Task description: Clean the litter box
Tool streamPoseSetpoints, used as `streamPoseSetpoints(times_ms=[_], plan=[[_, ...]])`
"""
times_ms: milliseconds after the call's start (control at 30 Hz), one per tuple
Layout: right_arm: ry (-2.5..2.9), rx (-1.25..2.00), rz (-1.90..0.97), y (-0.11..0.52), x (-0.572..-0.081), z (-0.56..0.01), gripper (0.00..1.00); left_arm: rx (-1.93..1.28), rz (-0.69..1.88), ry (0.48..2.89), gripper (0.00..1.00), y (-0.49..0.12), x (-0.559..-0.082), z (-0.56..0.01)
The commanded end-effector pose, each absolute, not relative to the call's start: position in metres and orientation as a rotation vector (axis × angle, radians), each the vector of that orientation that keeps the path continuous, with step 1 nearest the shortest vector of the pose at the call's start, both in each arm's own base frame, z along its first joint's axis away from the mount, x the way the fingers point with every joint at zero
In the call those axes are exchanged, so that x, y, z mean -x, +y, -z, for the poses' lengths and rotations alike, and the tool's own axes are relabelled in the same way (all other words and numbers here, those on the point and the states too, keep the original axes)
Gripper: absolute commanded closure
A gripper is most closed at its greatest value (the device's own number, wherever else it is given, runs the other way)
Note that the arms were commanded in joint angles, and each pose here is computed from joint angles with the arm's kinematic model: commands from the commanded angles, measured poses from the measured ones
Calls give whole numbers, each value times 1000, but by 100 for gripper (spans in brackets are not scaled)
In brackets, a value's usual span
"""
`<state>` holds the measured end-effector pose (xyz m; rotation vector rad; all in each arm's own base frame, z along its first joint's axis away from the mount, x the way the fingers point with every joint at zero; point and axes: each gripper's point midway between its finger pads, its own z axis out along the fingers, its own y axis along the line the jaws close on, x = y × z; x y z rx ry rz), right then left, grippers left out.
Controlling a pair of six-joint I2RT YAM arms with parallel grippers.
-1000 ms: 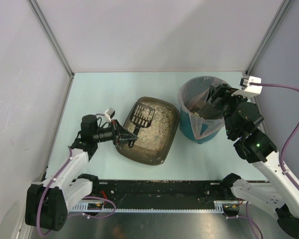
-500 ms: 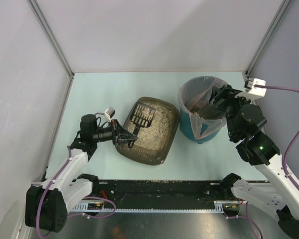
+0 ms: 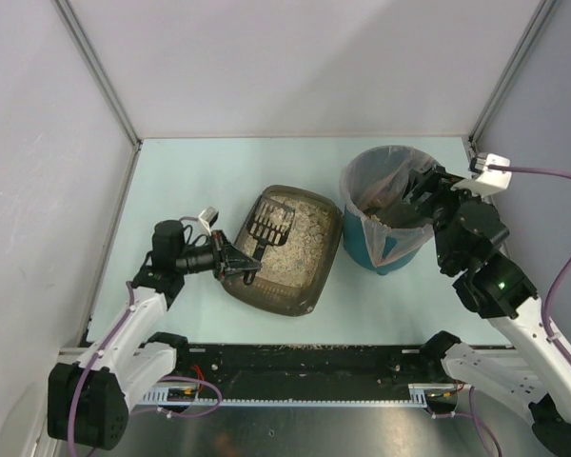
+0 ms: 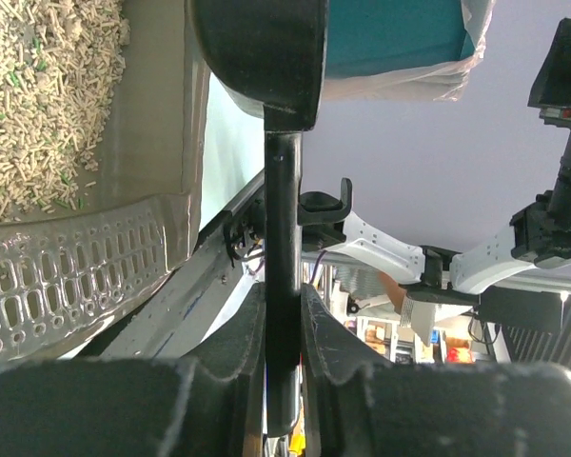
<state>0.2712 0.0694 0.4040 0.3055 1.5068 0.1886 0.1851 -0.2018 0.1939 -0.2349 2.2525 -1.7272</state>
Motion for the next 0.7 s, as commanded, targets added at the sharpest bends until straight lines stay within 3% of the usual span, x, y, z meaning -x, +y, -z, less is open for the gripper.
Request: streamPoseSetpoints(times_ms=[0,667], plan=[[1519,-363,-191,69,-273,-402,25,122,1745,2214,100,-203,-183,-207],[1555,-262,-284,103,-288,-397,25,176,1757,2273,100,-201,-165,-195]])
